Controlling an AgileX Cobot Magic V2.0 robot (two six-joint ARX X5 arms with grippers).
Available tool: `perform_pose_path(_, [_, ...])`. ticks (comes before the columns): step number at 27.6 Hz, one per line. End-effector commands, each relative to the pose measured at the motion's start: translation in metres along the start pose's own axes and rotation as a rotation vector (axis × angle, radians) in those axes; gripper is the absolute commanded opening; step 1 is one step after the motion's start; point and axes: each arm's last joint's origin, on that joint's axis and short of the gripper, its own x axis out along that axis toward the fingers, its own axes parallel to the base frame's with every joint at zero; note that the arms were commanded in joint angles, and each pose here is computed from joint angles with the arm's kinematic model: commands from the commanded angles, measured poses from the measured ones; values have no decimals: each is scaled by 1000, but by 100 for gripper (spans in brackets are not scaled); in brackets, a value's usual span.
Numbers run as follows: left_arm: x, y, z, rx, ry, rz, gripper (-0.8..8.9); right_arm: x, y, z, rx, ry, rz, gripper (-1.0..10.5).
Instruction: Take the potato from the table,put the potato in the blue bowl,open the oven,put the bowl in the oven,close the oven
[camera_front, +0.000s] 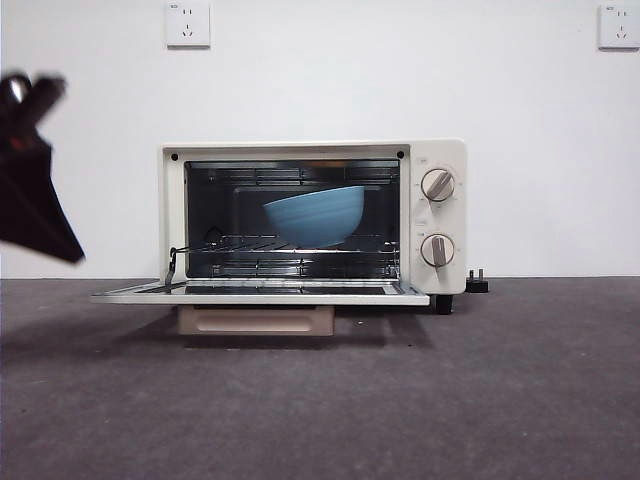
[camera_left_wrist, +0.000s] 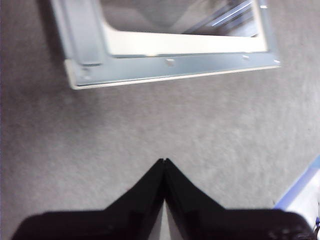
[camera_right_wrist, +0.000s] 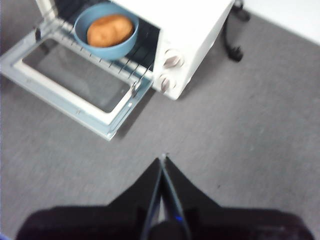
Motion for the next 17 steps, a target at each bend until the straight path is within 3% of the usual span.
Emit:
perform_pose_path(1, [17,17,3,-96,25,4,-8,-7,-2,-18,2,-27,-7,-12])
perform_pose_path(5, [37,38,10,-228,15,3,-8,-19,-2,-48,16,-14,-17,-12])
perform_pose_path(12, [53,58,18,-355,-49,66,-8,-51,0,-85,94,-57,-23,-12])
perform_pose_path(14, [57,66,17,-413,-42,48,-8,-59,0,-94,117,-54,-22,-12])
perform_pose_path(17, [64,72,16,-421,-25,9,-8,-70,0,-104,147,-79,-24,-12])
